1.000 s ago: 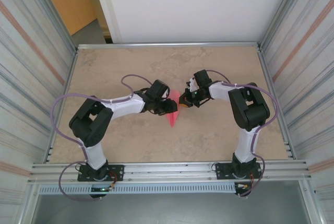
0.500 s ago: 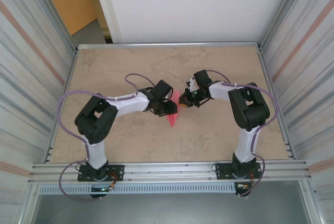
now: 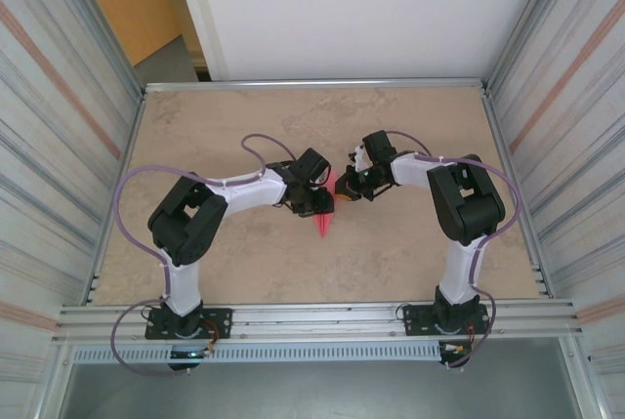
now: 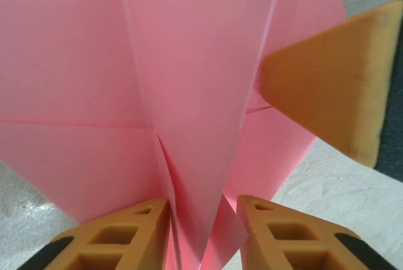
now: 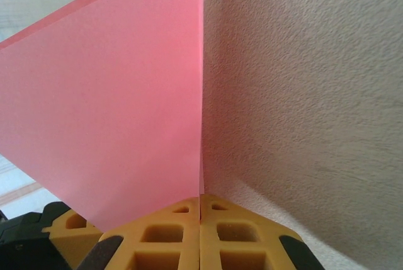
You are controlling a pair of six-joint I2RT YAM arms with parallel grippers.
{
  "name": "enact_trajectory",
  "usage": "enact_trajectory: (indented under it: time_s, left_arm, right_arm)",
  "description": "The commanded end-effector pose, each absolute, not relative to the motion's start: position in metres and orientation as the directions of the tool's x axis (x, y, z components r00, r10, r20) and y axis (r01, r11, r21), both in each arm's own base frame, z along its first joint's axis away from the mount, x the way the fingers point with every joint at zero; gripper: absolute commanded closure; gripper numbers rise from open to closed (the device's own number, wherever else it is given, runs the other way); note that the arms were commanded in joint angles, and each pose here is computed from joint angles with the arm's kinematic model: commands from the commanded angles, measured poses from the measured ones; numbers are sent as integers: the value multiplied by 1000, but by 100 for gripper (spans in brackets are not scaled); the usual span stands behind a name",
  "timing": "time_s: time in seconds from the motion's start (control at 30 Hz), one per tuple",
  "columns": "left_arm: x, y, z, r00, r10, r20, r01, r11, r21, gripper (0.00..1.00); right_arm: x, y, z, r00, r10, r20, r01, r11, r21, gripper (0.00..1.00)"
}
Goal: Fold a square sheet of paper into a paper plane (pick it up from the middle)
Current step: Move the paper plane to the center of the table.
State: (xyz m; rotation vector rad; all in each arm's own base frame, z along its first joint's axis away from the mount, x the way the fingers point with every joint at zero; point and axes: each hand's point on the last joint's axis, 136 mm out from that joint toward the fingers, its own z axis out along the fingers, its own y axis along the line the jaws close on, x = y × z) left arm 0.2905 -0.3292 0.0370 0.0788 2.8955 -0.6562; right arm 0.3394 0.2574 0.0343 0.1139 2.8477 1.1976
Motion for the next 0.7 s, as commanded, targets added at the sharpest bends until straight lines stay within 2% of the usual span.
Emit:
enact_trajectory:
  time_s: [0.0,0.23,0.47,0.67]
  left_arm:
    - [291,-326,33,-984,33,-178,100,920,-379,69]
    - [290,-323,27,-986,43,-162,98,931,-351,73]
    - [292,-319,29,-984,51,-171,106,940,-324,83]
    - [297,-312,41,-975,66,-214,127,950,-284,90]
  right_arm:
    - [342,262,40,-997,75,-20,37,680,732,92]
    - [343,260,46,-995,92,-39,35,683,729,85]
    - [348,251,54,-989,128,-74,37,700,714,66]
    - [354,228,63,-970,189,-154,38,741,671,48]
